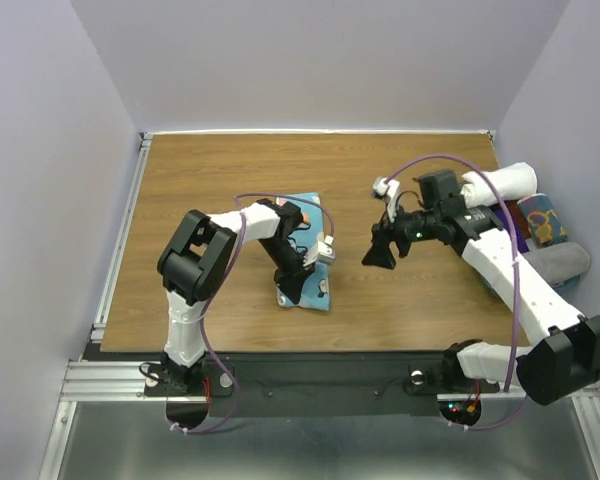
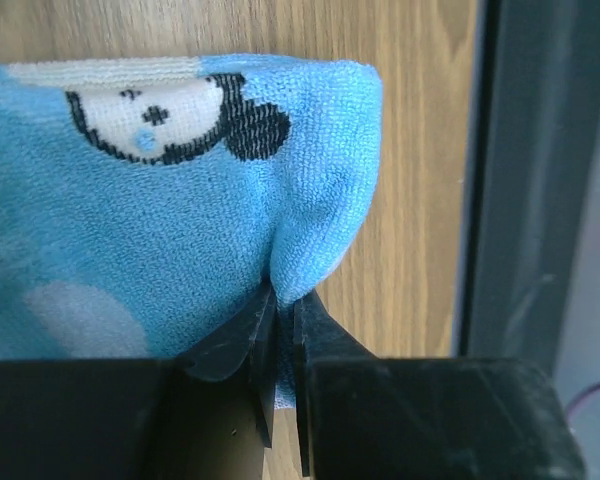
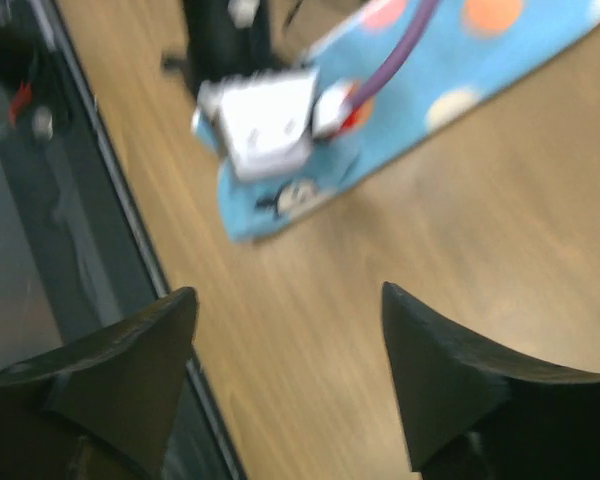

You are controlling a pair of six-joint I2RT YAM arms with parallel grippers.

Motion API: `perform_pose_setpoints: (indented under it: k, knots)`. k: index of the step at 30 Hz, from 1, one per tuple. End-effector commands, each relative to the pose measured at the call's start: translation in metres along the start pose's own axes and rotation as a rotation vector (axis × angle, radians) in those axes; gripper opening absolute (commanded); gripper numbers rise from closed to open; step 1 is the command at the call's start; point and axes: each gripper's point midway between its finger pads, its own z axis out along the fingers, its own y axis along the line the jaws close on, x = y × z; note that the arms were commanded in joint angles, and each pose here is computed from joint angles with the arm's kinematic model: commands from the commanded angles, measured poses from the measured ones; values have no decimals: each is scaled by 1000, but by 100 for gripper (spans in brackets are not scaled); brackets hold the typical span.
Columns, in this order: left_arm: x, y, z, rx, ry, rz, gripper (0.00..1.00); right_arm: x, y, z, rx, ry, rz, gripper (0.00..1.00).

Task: Roll the towels
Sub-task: Roll the towel

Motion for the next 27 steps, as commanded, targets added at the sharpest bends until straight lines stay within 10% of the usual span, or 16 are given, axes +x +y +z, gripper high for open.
perform_pose_setpoints:
  k: [1, 27]
  knots:
    - [11, -6, -1, 143, 9, -80, 17, 47, 27, 1, -81, 244, -67, 75]
    - [16, 31, 5, 190, 12, -180, 29, 93, 69, 186, -2, 290, -448, 73]
